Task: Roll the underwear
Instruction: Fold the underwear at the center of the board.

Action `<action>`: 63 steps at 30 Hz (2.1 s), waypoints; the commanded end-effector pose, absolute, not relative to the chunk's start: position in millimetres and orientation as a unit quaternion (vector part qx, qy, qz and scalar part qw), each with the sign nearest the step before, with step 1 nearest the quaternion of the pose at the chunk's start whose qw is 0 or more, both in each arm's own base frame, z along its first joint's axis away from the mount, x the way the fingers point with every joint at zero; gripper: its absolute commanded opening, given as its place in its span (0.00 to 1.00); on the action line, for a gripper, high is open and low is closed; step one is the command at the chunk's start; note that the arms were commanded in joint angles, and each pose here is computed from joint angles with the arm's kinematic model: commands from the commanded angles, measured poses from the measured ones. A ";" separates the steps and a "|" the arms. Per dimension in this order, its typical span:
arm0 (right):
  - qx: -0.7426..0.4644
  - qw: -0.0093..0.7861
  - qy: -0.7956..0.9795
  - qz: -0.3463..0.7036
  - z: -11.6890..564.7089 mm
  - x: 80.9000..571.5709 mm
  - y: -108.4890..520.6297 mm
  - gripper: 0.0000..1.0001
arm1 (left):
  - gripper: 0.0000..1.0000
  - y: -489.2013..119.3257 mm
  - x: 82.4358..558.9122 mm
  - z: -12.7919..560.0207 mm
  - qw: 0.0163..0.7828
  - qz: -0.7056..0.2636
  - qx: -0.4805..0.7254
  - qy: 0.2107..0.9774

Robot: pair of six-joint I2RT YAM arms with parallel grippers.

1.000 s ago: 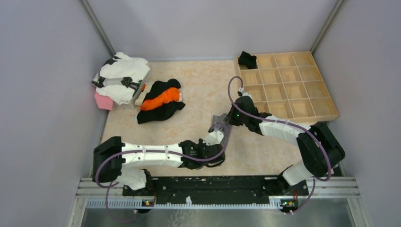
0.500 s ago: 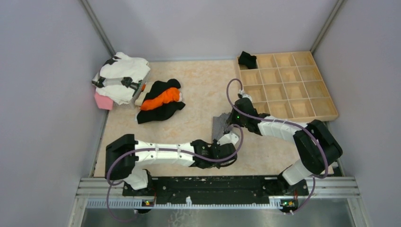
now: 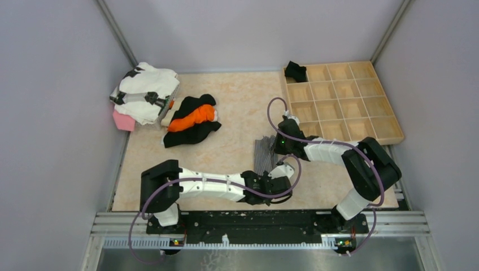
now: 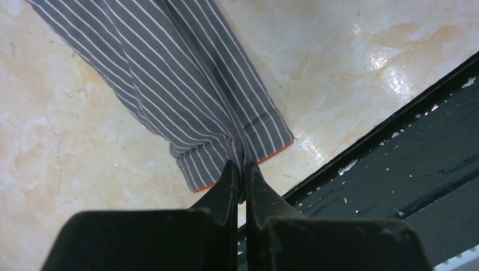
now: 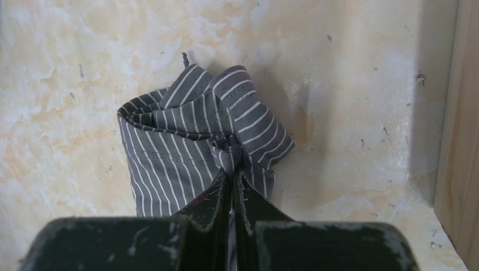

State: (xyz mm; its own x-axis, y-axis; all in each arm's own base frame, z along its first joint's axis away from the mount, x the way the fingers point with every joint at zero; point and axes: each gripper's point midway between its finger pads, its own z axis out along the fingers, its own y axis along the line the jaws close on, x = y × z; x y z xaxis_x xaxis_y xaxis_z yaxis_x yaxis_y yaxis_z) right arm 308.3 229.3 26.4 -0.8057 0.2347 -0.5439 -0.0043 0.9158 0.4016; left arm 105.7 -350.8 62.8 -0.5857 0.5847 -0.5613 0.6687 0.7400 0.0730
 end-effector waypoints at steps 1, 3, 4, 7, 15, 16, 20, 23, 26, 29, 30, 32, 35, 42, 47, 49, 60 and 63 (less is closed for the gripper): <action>0.061 0.314 0.928 0.190 22.4 316.0 226.9 0.00 | 0.00 -373.5 100.7 62.3 0.289 -0.104 0.343 0.888; 0.061 0.312 0.929 0.192 21.2 315.1 227.7 0.00 | 0.00 -375.1 98.7 58.3 0.286 -0.107 0.341 0.889; 0.060 0.310 0.929 0.193 20.6 314.6 228.2 0.00 | 0.00 -376.0 97.9 56.9 0.285 -0.108 0.339 0.890; 0.059 0.308 0.929 0.194 19.7 314.1 228.6 0.00 | 0.00 -376.7 98.4 53.8 0.286 -0.109 0.332 0.892; 0.057 0.304 0.930 0.199 18.5 312.0 230.5 0.00 | 0.21 -378.7 99.9 54.9 0.292 -0.113 0.322 0.894; 0.057 0.303 0.930 0.200 18.7 311.8 230.9 0.00 | 0.25 -379.3 100.0 56.6 0.293 -0.115 0.321 0.893; 0.056 0.302 0.930 0.202 19.7 312.1 231.8 0.00 | 0.36 -384.9 99.6 65.8 0.299 -0.133 0.319 0.889; 0.054 0.304 0.929 0.205 21.7 312.3 232.7 0.00 | 0.42 -389.6 98.2 71.8 0.301 -0.148 0.320 0.886; 0.054 0.305 0.928 0.206 24.2 312.3 233.1 0.00 | 0.46 -392.8 97.0 77.9 0.303 -0.161 0.320 0.883; 0.052 0.307 0.927 0.210 29.2 312.4 234.2 0.04 | 0.50 -395.6 96.2 85.2 0.306 -0.174 0.319 0.880; 0.052 0.309 0.926 0.212 32.2 313.0 234.2 0.05 | 0.50 -396.8 95.7 88.7 0.308 -0.180 0.318 0.878; 0.050 0.314 0.923 0.215 39.0 313.6 234.6 0.10 | 0.51 -398.9 95.2 97.8 0.313 -0.193 0.317 0.874; 0.046 0.326 0.919 0.218 53.2 315.7 234.5 0.19 | 0.51 -399.1 96.4 114.5 0.326 -0.210 0.313 0.867; 0.035 0.356 0.914 0.191 81.8 318.0 220.8 0.33 | 0.56 -361.1 119.4 150.9 0.395 -0.209 0.244 0.861; 0.026 0.380 0.907 0.180 100.6 314.5 209.9 0.36 | 0.57 -319.2 142.4 149.6 0.416 -0.223 0.162 0.866; 0.022 0.385 0.905 0.179 104.3 311.3 206.0 0.35 | 0.56 -308.1 148.3 143.8 0.413 -0.231 0.145 0.869; -0.060 0.300 0.899 0.312 105.3 265.9 249.7 0.08 | 0.50 -299.0 152.3 123.1 0.403 -0.228 0.137 0.876; -0.073 0.267 0.904 0.326 91.9 251.4 253.1 0.06 | 0.50 -299.9 151.1 118.5 0.399 -0.229 0.139 0.877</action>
State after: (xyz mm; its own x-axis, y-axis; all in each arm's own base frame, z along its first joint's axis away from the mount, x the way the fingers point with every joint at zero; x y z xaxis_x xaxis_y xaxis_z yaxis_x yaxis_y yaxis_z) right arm 271.7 240.0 97.5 -0.8065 0.1029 -0.5822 -0.2387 0.8443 0.4798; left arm 150.1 -290.2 118.1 -0.6400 0.1011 -0.7617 0.4290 0.8694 -0.2451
